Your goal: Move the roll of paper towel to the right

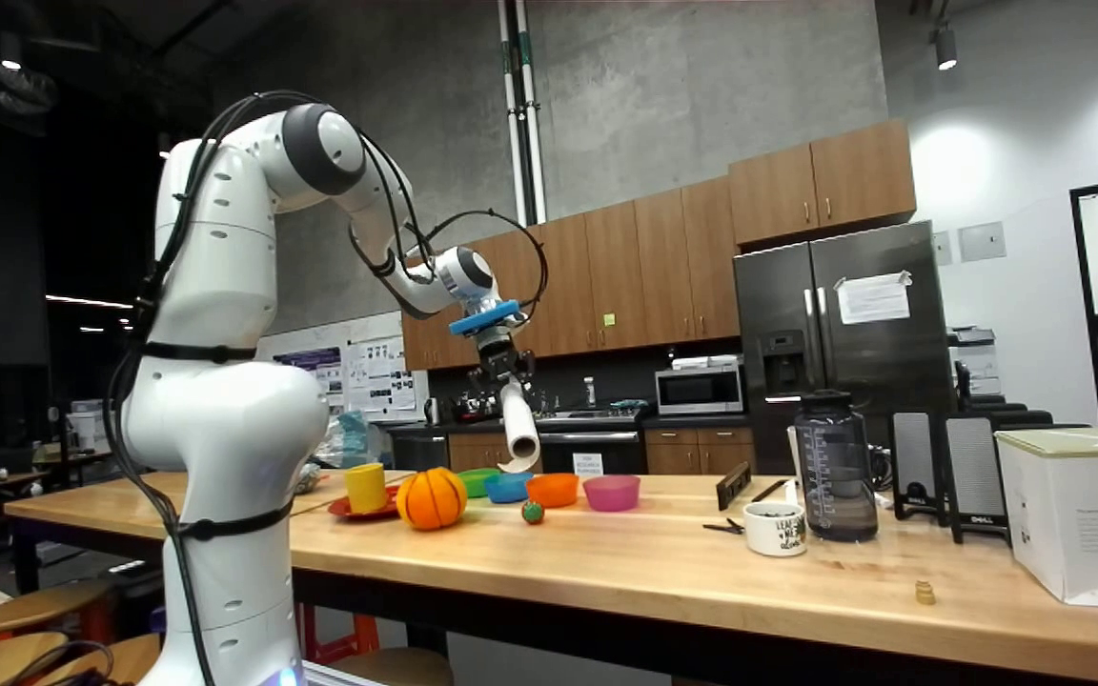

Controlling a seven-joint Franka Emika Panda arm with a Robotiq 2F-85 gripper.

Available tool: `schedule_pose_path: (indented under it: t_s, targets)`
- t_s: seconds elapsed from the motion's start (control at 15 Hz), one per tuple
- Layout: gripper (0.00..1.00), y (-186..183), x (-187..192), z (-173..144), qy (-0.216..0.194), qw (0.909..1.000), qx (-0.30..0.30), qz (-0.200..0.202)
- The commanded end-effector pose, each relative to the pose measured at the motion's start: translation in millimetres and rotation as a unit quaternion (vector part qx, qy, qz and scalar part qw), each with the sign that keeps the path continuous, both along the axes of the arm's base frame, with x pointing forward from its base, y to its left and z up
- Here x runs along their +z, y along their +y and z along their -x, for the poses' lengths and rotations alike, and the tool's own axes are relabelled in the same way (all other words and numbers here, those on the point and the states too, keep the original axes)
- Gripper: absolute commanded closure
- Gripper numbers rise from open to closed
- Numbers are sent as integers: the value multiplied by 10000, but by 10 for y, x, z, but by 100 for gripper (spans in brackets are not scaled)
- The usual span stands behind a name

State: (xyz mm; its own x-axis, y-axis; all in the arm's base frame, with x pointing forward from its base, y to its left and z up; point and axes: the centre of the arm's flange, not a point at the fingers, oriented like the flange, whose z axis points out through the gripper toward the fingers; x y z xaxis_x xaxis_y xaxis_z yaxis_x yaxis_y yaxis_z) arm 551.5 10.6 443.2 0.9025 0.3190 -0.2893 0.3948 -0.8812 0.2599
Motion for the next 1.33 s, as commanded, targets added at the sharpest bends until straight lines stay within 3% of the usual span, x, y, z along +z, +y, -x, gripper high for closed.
schedule_pose_path:
  t_s: [0.0,0.4,1.27]
  targets:
    - [70,-225,77,-312,115,9976,-682,-73]
    - [70,-551,138,-349,9,9914,-1287,-239]
    - [70,-1429,95,-42,-215,9734,-2266,-272]
